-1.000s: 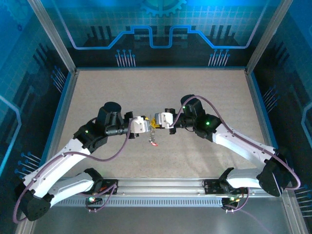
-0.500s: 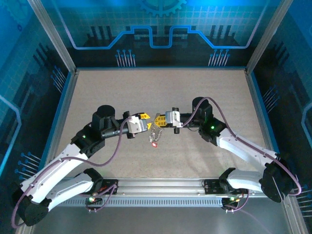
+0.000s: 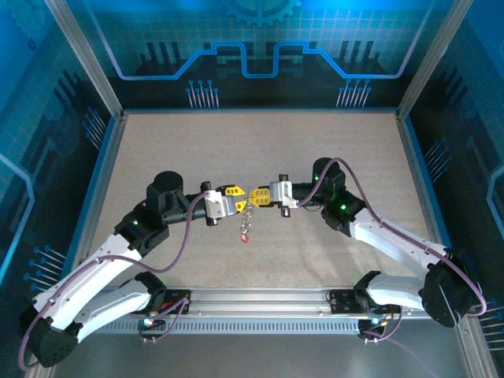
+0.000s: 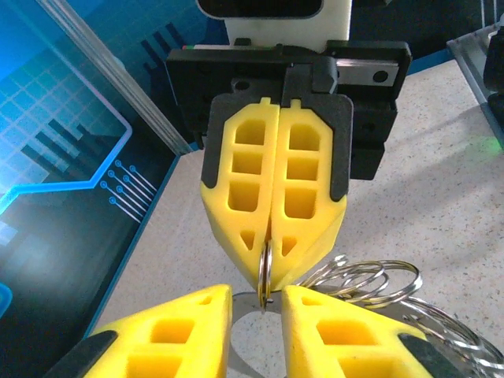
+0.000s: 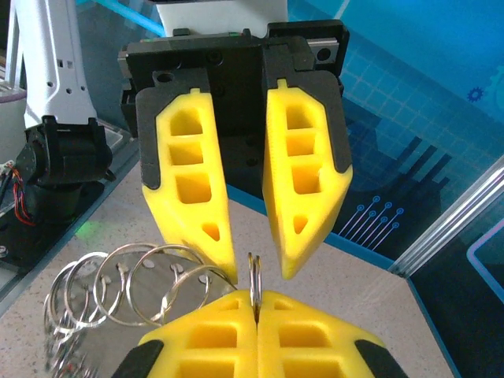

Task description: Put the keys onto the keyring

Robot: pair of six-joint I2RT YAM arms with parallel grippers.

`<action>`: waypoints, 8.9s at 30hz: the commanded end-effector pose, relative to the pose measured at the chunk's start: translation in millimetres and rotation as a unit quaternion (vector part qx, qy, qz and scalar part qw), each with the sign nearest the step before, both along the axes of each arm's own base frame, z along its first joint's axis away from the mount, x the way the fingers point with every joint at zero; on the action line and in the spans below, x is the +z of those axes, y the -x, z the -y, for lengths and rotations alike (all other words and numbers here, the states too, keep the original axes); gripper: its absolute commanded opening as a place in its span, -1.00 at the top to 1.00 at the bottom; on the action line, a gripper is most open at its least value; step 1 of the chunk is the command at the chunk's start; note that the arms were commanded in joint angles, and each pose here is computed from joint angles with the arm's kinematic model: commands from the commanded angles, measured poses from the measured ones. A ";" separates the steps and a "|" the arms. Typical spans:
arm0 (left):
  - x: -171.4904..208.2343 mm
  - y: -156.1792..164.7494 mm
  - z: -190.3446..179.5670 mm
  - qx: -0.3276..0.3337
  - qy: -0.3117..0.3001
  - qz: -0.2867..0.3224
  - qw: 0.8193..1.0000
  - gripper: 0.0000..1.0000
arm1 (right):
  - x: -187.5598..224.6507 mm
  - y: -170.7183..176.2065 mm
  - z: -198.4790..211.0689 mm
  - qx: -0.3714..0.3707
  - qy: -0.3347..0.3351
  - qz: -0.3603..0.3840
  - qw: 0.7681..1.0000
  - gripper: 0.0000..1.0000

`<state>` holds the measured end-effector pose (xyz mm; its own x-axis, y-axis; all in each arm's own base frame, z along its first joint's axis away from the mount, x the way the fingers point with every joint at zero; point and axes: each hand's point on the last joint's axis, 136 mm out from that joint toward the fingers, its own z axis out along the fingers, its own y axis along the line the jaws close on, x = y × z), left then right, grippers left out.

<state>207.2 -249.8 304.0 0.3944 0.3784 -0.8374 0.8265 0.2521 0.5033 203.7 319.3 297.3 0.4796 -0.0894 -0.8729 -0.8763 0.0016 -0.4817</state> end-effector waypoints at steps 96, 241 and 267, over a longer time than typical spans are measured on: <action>5.7 13.0 -5.8 -0.026 0.028 0.008 0.999 0.66 | 6.0 11.1 -9.4 0.006 0.017 0.036 0.999 1.00; -35.8 6.7 -36.3 0.019 -0.114 0.147 0.982 1.00 | -16.9 1.7 -16.9 -0.003 0.062 0.090 0.994 0.13; -18.0 -54.9 -155.6 0.306 -0.163 0.091 0.933 1.00 | -54.8 -155.2 -33.2 -0.301 0.007 -0.269 0.915 0.28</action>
